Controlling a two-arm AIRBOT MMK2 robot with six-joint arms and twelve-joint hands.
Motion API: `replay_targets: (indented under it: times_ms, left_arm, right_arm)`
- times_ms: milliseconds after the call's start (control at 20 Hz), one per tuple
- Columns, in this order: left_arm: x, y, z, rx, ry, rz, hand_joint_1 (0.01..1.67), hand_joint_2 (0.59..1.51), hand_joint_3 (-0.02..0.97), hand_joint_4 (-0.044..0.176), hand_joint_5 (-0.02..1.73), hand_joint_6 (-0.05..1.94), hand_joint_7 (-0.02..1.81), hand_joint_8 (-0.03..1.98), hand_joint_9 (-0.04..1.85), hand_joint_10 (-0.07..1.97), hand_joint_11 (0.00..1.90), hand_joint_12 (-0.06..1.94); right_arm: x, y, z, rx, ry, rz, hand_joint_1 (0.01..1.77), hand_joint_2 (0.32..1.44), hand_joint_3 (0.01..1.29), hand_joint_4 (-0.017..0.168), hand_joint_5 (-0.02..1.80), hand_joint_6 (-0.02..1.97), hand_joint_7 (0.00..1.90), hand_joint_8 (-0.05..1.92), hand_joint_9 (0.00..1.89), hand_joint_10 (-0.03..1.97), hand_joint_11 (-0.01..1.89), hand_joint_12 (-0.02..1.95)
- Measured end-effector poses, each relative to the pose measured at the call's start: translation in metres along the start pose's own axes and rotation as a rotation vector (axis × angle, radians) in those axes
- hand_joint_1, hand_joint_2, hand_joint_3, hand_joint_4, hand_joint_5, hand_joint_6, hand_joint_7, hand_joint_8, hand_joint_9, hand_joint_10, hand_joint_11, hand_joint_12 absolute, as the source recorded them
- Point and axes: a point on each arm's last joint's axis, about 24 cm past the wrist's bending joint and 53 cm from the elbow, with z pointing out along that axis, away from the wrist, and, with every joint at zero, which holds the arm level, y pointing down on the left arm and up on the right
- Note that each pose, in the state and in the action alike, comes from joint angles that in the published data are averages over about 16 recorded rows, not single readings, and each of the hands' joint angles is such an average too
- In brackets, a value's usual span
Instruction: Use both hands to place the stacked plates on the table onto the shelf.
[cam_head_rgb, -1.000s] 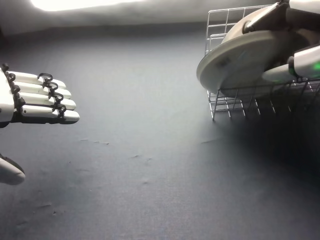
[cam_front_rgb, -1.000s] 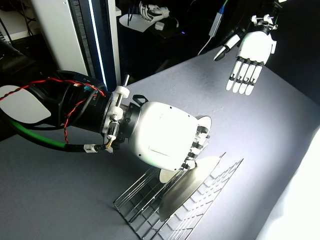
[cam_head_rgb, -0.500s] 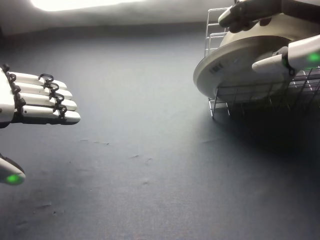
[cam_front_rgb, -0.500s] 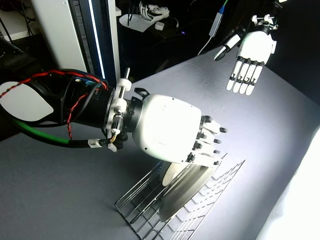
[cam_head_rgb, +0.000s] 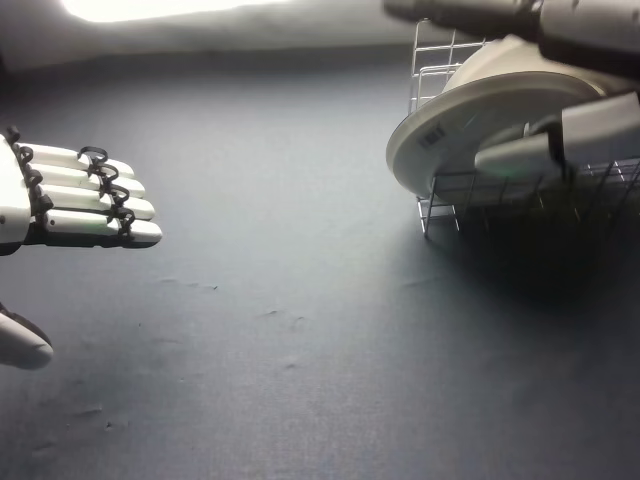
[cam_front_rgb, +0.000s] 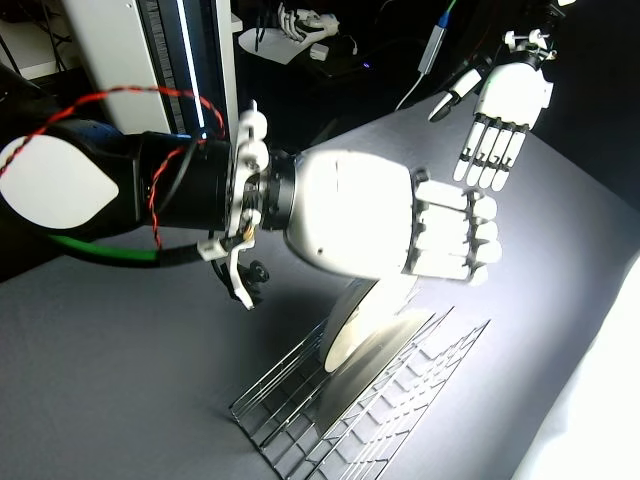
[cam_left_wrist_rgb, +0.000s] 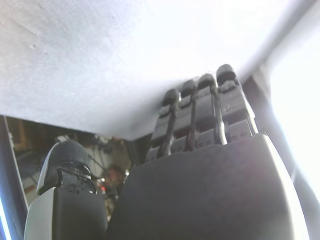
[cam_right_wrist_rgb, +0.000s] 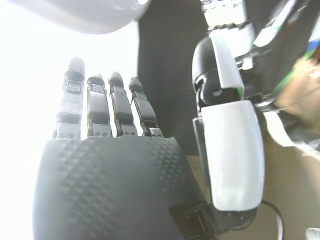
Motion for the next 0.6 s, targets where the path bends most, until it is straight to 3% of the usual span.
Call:
replay_targets:
  times_ms: [200,300,600]
  left_arm:
    - [0.0,0.0,0.0,0.001,0.0,-0.001,0.02,1.139,0.019,-0.003,0.12,0.03,0.14,0.04,0.13,-0.01,0.07,0.11]
    - [0.0,0.0,0.0,0.001,0.0,-0.001,0.03,1.15,0.019,-0.003,0.2,0.06,0.23,0.09,0.2,0.06,0.11,0.24]
    - [0.0,0.0,0.0,0.002,0.0,-0.002,0.03,1.171,0.019,-0.003,0.31,0.09,0.36,0.14,0.31,0.13,0.17,0.38]
  right_arm:
    - [0.018,0.023,-0.002,-0.102,0.07,-0.137,0.68,1.08,0.02,-0.001,0.09,0.16,0.14,0.15,0.08,0.25,0.01,0.64]
    - [0.025,0.031,-0.003,-0.14,0.097,-0.186,0.61,1.07,0.02,0.0,0.13,0.3,0.18,0.31,0.13,0.38,0.02,0.72]
    - [0.04,0.045,-0.008,-0.215,0.146,-0.271,0.48,1.04,0.02,0.002,0.2,0.47,0.28,0.49,0.2,0.62,0.02,0.98]
